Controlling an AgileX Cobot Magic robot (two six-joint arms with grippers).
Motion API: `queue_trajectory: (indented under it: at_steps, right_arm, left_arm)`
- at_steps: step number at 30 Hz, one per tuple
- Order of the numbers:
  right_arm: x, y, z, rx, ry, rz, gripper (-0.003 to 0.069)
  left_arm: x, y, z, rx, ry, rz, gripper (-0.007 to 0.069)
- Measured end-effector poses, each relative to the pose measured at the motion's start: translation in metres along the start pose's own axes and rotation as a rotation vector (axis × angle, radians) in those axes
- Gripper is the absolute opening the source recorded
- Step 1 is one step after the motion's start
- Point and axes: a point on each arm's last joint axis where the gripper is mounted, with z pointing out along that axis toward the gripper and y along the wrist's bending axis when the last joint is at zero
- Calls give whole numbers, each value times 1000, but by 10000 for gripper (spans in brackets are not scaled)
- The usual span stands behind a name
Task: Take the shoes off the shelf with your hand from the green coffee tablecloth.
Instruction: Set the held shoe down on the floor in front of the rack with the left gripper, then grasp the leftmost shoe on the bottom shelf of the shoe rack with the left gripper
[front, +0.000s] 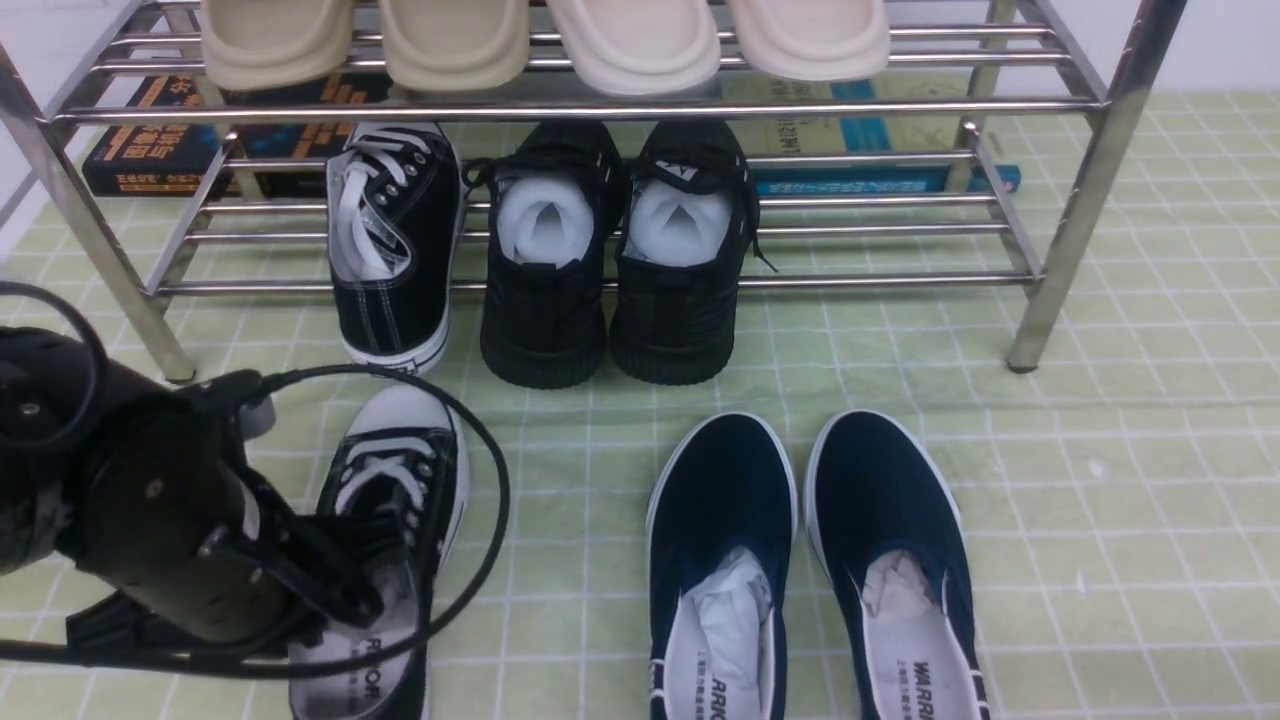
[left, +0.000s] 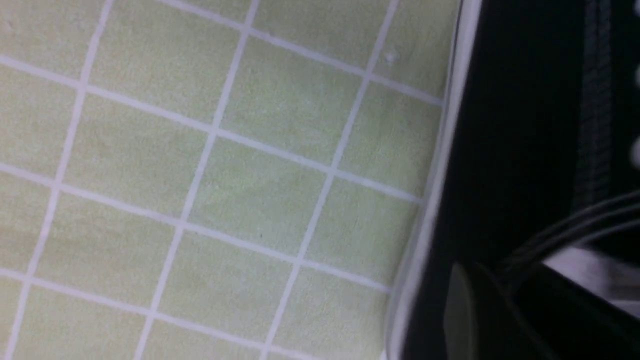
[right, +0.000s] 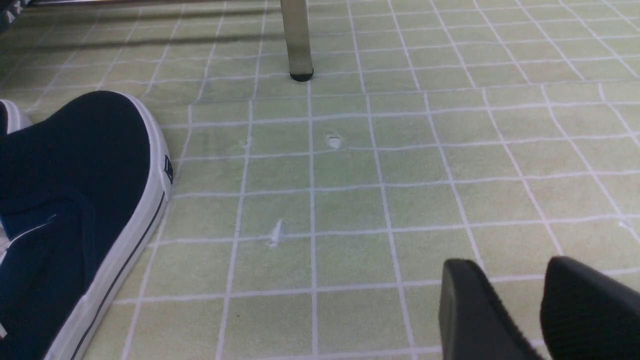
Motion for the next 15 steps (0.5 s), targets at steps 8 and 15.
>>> queue_trajectory:
  at_steps: [8,15]
  right_arm:
    - [0,0,0,0,0,0,239]
    - [0,0,0,0,0,0,239]
  left_arm:
    - [-18,-4,-44,21,-78,18,340]
    - [-35,-9,-69,54,-192,35,349]
